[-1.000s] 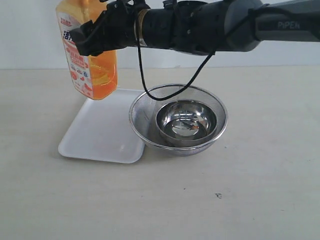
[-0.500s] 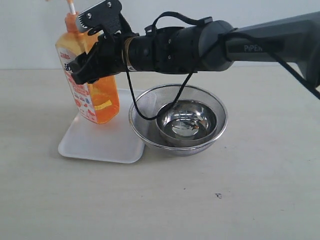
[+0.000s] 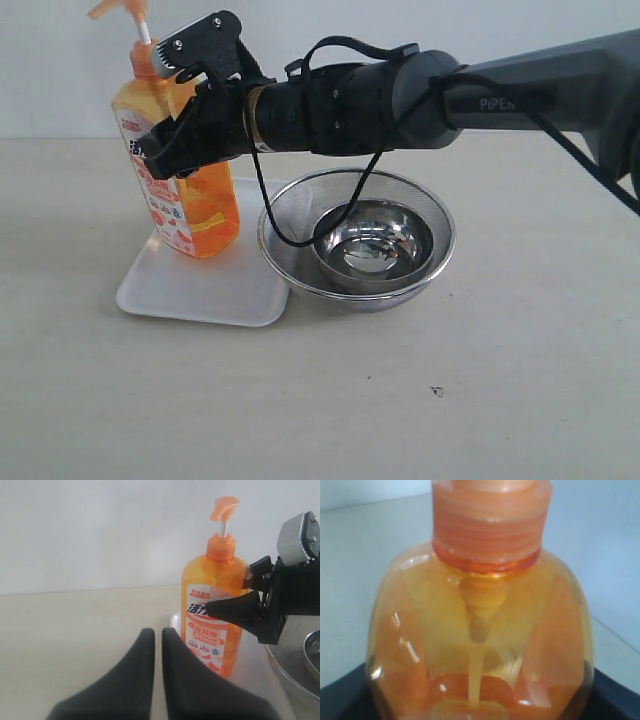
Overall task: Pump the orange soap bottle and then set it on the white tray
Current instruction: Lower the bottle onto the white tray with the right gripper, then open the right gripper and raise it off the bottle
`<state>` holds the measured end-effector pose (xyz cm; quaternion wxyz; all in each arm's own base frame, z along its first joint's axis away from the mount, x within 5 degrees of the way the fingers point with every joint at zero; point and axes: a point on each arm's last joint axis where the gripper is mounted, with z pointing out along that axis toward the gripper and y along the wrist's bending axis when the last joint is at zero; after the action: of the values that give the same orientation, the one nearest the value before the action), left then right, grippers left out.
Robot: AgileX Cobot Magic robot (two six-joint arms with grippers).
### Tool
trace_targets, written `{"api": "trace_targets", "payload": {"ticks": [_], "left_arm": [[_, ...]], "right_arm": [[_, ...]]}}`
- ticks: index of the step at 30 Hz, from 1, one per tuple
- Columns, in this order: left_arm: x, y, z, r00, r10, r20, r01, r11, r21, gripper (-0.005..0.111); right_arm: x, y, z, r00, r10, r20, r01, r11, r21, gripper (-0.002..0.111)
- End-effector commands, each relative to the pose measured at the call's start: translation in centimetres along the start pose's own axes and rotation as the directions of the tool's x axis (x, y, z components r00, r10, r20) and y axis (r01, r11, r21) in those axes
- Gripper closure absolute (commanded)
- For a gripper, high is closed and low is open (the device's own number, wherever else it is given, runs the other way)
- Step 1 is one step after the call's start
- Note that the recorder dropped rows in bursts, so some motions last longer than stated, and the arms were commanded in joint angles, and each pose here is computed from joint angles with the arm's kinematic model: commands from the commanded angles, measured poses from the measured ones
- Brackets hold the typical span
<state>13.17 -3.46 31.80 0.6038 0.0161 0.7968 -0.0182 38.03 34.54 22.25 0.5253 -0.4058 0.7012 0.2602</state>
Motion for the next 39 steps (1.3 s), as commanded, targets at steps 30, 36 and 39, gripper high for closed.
{"api": "trace_targets", "payload": {"ticks": [30, 36, 39], "left_arm": [[0.5, 0.5, 0.0, 0.999, -0.022, -0.037, 0.02, 0.999, -0.05, 0.102], [0.5, 0.6, 0.0, 0.999, -0.021, -0.039, 0.019, 0.998, -0.058, 0.102], [0.5, 0.6, 0.0, 0.999, -0.014, -0.034, 0.012, 0.998, -0.059, 0.102]], "right_arm": [[-4.1, 0.5, -2.2, 0.986, 0.148, 0.071, -0.144, 0.987, -0.065, 0.012], [-4.8, 0.3, -3.5, 0.999, 0.05, 0.01, -0.049, 0.997, -0.062, 0.012], [-5.4, 0.3, -4.1, 0.995, 0.1, 0.005, -0.099, 0.992, -0.074, 0.012]]}}
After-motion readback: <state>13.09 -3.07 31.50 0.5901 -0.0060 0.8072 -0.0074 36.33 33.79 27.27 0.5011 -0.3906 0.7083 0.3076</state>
